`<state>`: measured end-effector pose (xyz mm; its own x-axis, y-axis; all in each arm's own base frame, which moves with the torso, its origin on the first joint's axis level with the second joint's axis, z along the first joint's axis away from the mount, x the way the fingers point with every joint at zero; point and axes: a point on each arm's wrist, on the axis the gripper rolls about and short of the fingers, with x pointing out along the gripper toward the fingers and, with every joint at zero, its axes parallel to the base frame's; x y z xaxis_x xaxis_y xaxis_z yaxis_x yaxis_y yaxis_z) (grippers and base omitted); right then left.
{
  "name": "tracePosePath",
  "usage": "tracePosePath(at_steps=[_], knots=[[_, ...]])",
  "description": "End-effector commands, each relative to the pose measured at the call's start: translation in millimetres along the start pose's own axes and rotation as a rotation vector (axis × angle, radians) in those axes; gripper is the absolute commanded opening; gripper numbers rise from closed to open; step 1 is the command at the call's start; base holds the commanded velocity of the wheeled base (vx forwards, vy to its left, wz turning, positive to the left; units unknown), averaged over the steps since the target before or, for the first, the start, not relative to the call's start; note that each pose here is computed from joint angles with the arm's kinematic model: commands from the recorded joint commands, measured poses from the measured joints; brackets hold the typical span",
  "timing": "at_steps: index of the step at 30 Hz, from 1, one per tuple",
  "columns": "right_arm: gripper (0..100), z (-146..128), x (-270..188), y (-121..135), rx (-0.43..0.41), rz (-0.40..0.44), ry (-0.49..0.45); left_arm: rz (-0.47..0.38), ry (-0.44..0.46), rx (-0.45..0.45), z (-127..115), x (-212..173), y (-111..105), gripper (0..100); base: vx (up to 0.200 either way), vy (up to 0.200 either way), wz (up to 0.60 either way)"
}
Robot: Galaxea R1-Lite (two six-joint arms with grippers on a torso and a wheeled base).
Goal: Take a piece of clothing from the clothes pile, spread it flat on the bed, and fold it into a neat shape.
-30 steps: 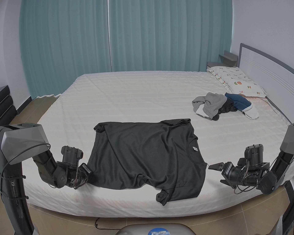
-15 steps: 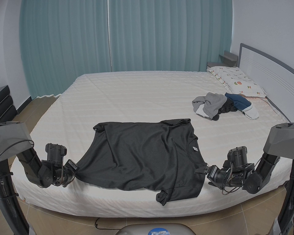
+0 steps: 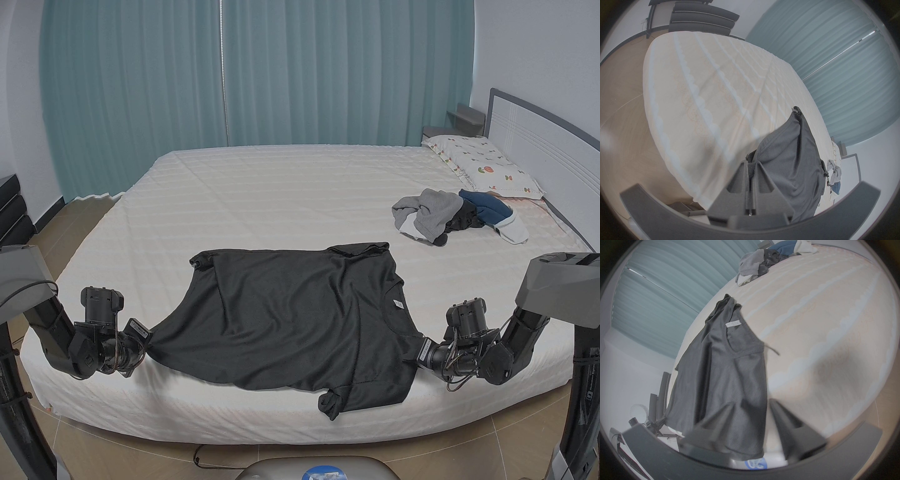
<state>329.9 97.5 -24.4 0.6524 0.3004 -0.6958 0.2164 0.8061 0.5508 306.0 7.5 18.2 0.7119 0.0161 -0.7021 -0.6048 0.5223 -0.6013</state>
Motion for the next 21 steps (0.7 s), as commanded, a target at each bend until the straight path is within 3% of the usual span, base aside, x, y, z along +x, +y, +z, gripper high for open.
tracePosePath(at_steps=[1,12,21], knots=[[0,12,11,0,0.008,0.004,-0.037,-0.005,-0.004,-0.004,2,-1,-1,0,0.0,0.0,0.0],[0,59,8,35,-0.01,0.13,-0.192,-0.063,-0.051,-0.067,7,3,-3,0,0.0,0.0,0.0],[0,82,0,62,-0.019,0.146,-0.203,-0.081,-0.091,-0.093,18,7,0,0,0.0,0.0,0.0]])
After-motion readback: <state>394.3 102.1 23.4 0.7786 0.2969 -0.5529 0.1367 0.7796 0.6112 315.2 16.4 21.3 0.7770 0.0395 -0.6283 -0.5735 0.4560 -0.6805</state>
